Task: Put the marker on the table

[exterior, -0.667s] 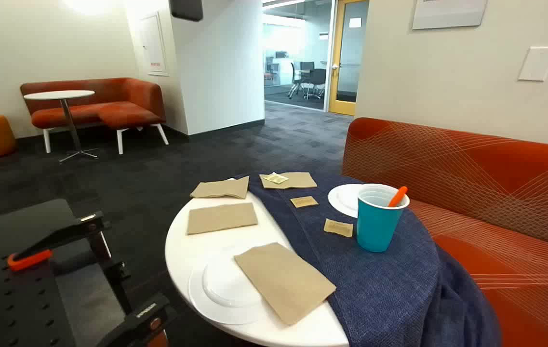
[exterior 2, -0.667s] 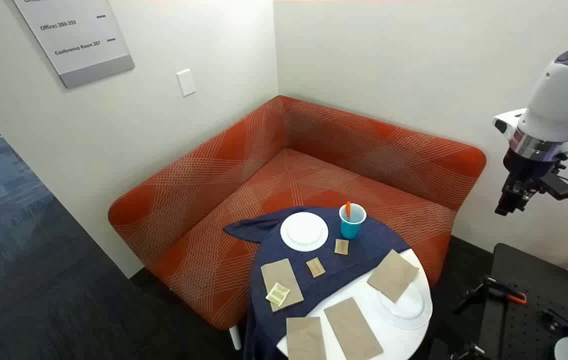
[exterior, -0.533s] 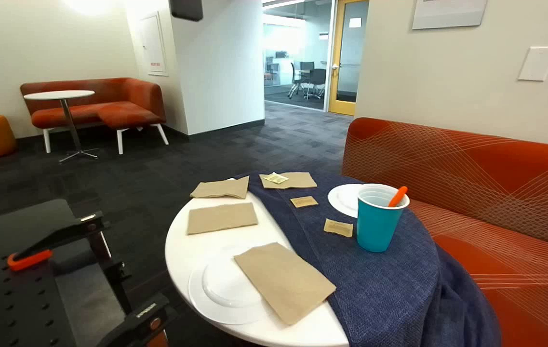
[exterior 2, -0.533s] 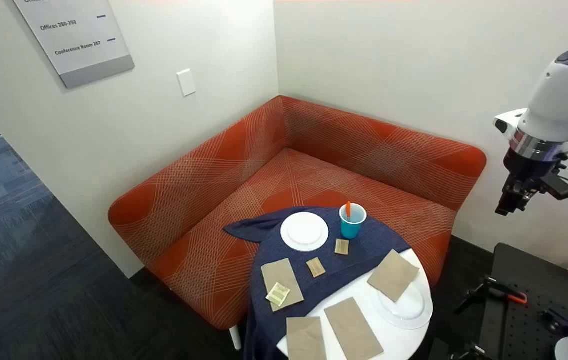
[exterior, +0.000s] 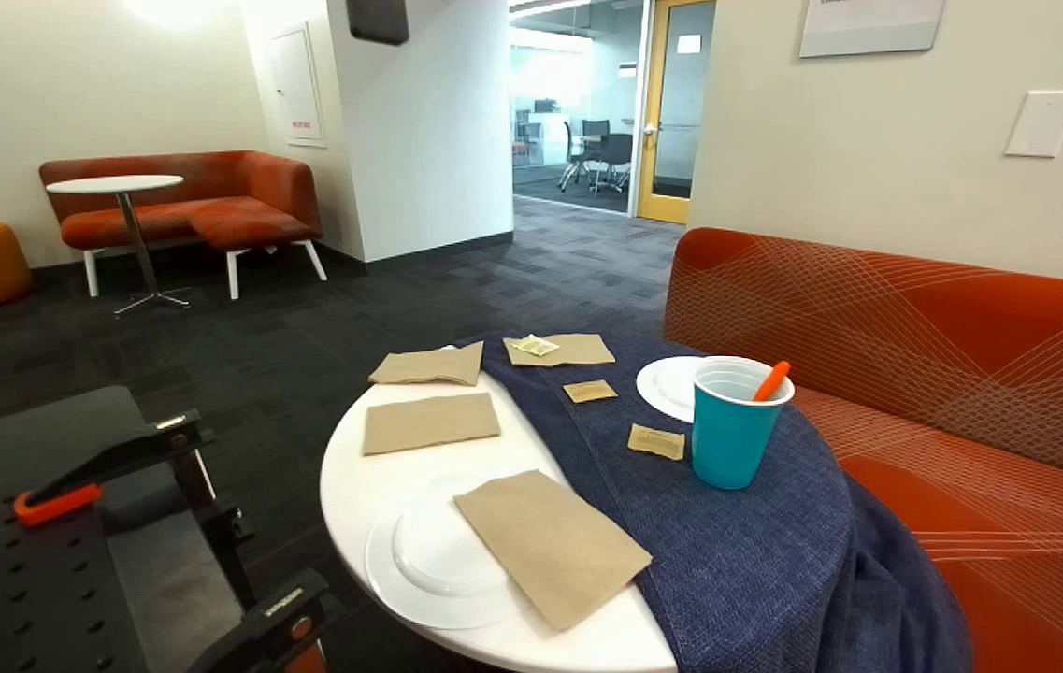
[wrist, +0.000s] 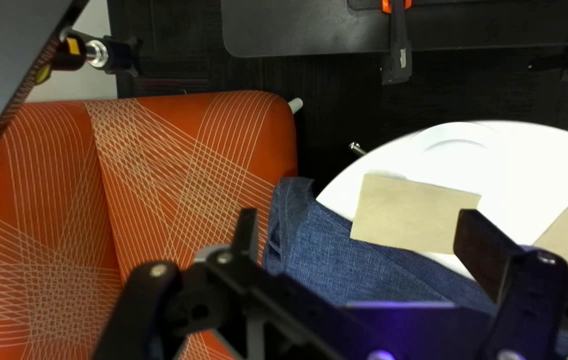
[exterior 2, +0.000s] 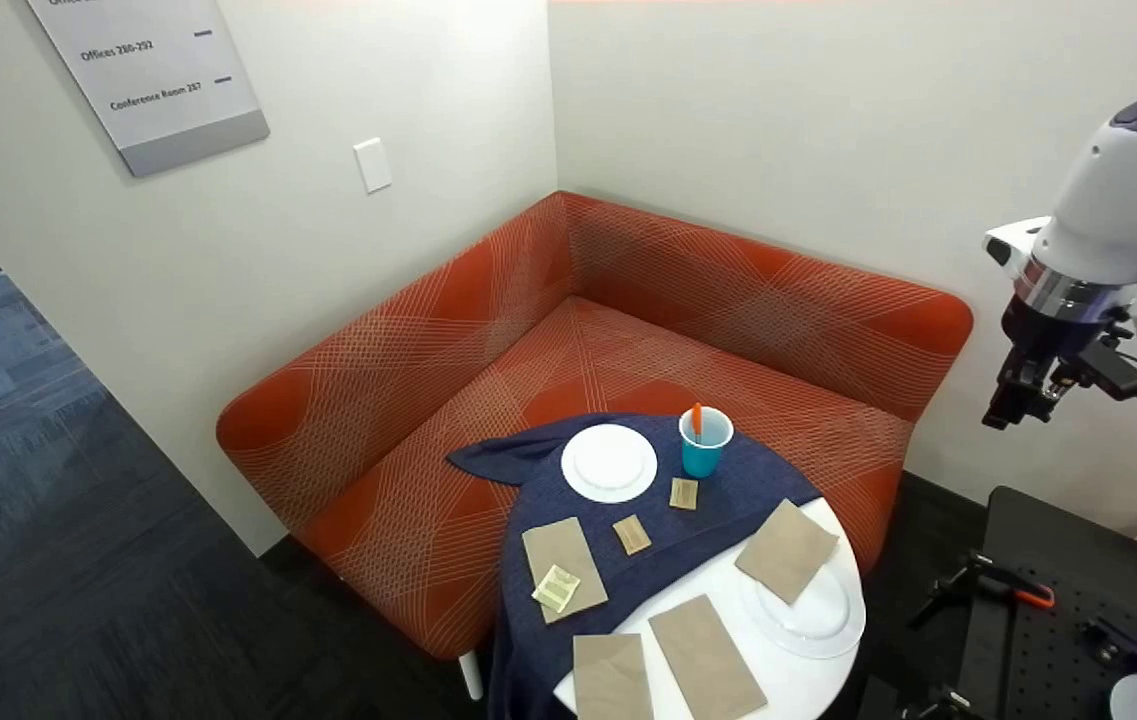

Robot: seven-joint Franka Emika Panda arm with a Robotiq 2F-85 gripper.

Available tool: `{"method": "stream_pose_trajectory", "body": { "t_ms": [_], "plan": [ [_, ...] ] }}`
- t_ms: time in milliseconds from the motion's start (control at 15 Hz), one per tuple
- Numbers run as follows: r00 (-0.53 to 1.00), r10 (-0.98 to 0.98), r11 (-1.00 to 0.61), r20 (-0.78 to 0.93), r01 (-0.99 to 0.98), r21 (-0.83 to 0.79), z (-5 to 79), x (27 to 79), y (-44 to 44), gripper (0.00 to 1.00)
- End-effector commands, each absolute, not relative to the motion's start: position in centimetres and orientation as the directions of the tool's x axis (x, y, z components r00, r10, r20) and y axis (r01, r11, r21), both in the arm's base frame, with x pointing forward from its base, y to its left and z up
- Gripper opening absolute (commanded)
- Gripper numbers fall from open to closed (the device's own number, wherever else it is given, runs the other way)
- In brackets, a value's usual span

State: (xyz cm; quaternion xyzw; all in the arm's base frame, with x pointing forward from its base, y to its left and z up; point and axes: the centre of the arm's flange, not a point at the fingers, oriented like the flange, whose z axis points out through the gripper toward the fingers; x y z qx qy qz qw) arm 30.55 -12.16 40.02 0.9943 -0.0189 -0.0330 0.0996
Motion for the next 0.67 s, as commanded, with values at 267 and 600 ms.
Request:
{"method": "stream_pose_trajectory", "body": {
  "t_ms": [267, 600],
  "plan": [
    [0.989, -0.071, -0.973, 0.129, -0.097, 0.208, 37.2, 37.2, -11.7, 1.0],
    [0.961, -0.101, -0.973, 0.257, -0.149, 0.175, 35.7, 42.1, -11.9, 1.0]
  ]
}}
